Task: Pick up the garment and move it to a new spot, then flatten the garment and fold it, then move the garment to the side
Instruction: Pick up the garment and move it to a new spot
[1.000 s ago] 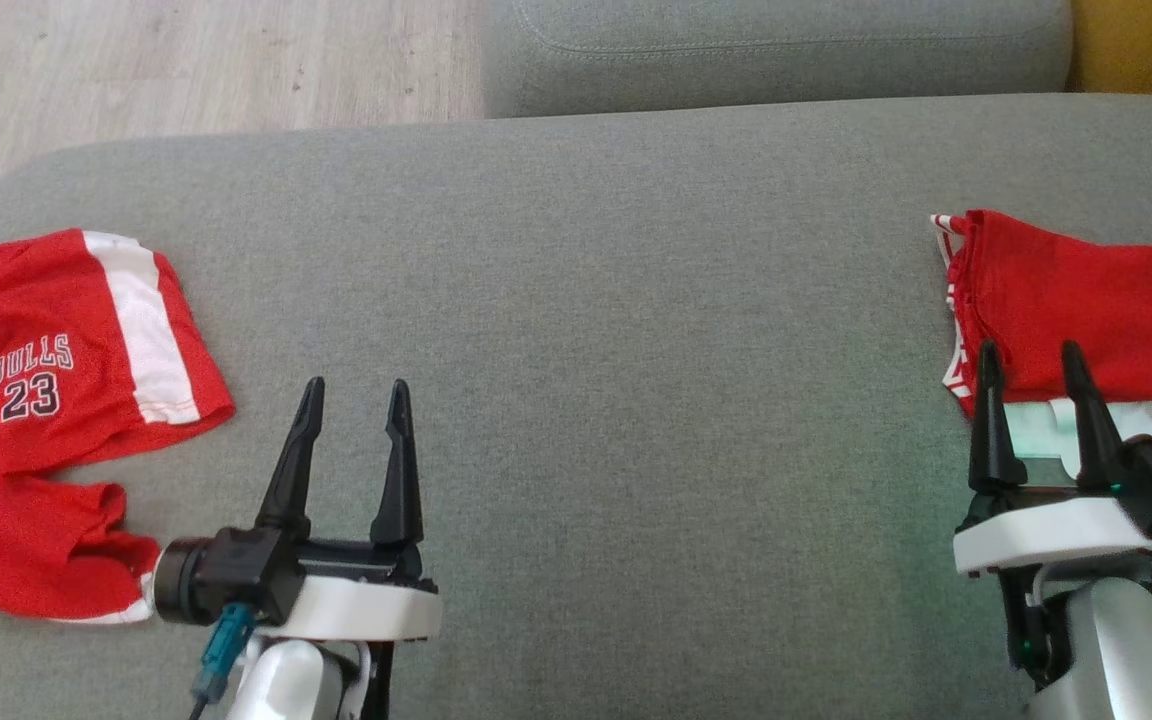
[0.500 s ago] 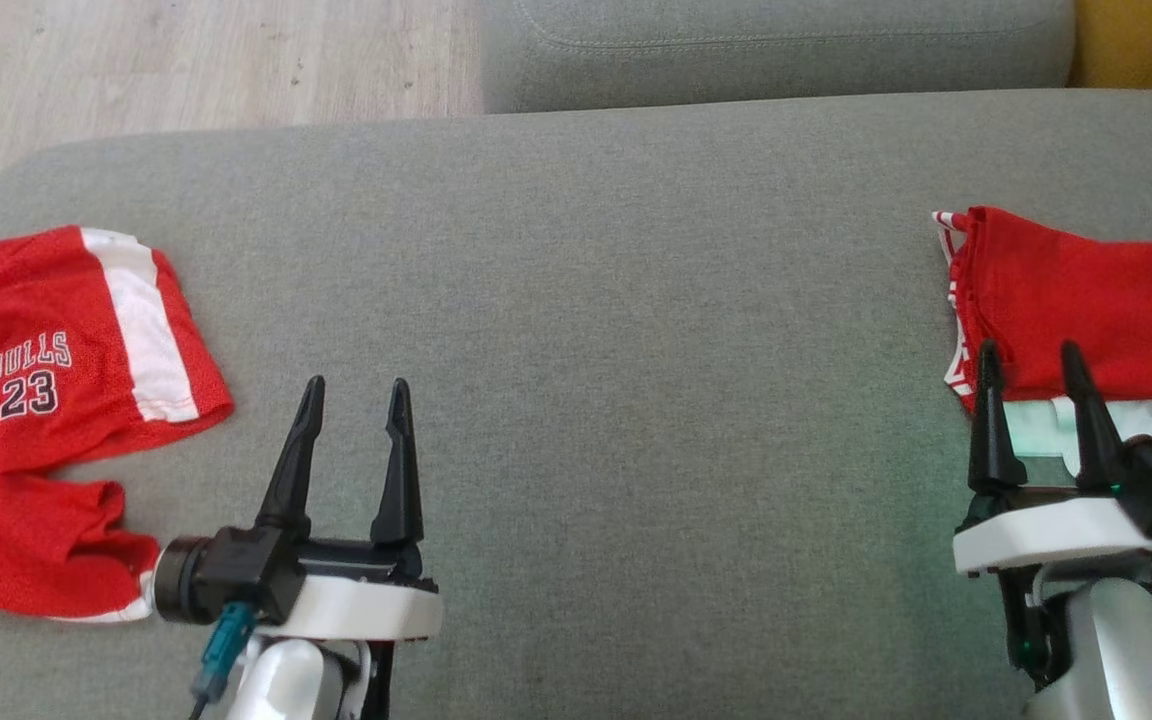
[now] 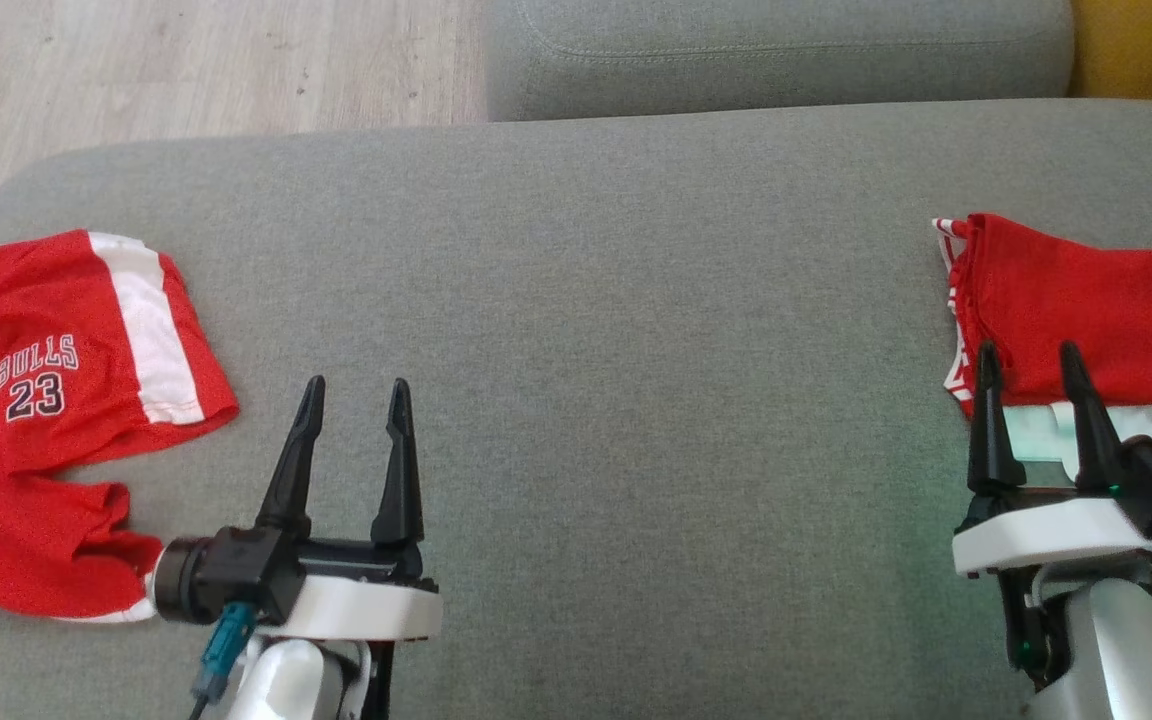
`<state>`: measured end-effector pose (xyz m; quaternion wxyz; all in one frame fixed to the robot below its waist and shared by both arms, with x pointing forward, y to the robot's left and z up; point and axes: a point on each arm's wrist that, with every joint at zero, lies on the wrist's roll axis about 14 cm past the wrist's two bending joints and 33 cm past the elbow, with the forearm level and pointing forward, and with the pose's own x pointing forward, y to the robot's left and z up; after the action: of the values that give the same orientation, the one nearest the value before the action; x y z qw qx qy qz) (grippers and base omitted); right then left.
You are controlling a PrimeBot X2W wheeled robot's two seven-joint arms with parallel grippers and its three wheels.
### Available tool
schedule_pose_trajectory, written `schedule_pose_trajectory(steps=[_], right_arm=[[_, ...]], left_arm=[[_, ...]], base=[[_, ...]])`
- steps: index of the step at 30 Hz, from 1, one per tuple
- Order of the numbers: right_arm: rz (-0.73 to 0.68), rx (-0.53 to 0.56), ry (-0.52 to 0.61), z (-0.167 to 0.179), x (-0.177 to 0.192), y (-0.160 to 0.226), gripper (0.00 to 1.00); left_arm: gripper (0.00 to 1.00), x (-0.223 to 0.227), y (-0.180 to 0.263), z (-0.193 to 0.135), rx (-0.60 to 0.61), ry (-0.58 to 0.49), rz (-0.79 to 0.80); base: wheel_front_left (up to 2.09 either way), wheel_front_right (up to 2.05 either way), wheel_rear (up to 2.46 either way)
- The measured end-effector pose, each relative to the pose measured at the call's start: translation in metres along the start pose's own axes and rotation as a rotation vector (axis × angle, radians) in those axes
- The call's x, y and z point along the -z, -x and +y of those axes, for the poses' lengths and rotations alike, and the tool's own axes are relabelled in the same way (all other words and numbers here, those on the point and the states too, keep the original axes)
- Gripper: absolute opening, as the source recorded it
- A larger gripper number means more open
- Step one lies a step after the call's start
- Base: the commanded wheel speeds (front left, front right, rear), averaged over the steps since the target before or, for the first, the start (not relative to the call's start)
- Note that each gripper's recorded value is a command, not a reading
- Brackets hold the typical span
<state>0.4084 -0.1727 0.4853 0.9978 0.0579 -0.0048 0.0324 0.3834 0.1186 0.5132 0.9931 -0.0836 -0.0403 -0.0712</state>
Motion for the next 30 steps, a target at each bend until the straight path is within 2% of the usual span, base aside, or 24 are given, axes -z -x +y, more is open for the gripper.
schedule_pose_trajectory(steps=[30], right_arm=[[0.004,-0.005,-0.001,0.0019,0.0014,-0.001,1.0]], left_arm=[[1.0,-0.0001,0.0008,0.0018,-0.006,-0.001,0.0]], base=[[0.0,0.0,0.0]])
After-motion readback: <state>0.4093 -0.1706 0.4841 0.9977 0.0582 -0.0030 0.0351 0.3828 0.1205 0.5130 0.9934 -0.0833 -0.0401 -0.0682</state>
